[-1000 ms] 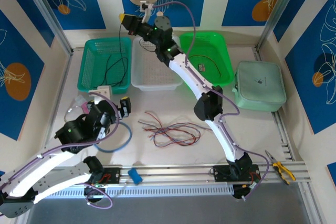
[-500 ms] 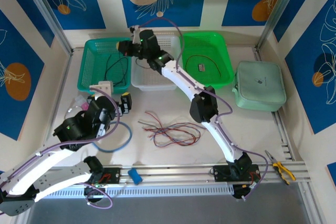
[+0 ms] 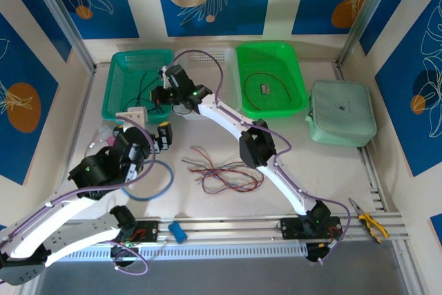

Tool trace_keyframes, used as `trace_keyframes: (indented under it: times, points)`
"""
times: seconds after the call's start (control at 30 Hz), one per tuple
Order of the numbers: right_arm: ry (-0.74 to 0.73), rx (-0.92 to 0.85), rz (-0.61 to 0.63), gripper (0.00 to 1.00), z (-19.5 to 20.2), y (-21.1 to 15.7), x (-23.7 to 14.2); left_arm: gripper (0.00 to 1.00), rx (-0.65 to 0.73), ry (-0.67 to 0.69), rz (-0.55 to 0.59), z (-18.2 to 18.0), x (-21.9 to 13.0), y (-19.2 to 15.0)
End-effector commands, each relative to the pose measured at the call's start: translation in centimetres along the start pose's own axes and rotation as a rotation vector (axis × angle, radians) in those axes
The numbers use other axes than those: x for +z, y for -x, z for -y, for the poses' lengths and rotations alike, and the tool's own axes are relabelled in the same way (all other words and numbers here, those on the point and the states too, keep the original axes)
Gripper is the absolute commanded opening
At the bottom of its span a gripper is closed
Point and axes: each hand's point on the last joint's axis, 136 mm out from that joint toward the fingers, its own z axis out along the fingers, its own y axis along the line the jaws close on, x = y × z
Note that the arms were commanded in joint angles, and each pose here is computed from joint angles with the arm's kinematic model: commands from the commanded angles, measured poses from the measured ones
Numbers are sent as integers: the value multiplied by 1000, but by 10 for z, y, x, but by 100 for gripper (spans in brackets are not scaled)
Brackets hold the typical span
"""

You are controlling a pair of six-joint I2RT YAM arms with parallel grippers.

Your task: Untangle the cables

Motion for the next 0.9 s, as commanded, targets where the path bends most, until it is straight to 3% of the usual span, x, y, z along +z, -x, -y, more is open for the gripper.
trace_keyframes:
  times: [0.0, 0.23, 0.43, 0.87]
  points:
    - [-28, -16, -30, 1, 9, -7, 1, 99, -28, -5, 0, 0, -2, 4]
    - [8, -82, -10, 36, -15, 4, -9, 99, -26, 0, -14, -1, -2, 1]
    - [61, -163, 64, 52, -49, 35, -38, 99, -32, 6, -22, -3, -1, -1]
    - [121, -169, 194, 65, -78, 117, -139, 99, -15, -21, -76, 9, 9, -3]
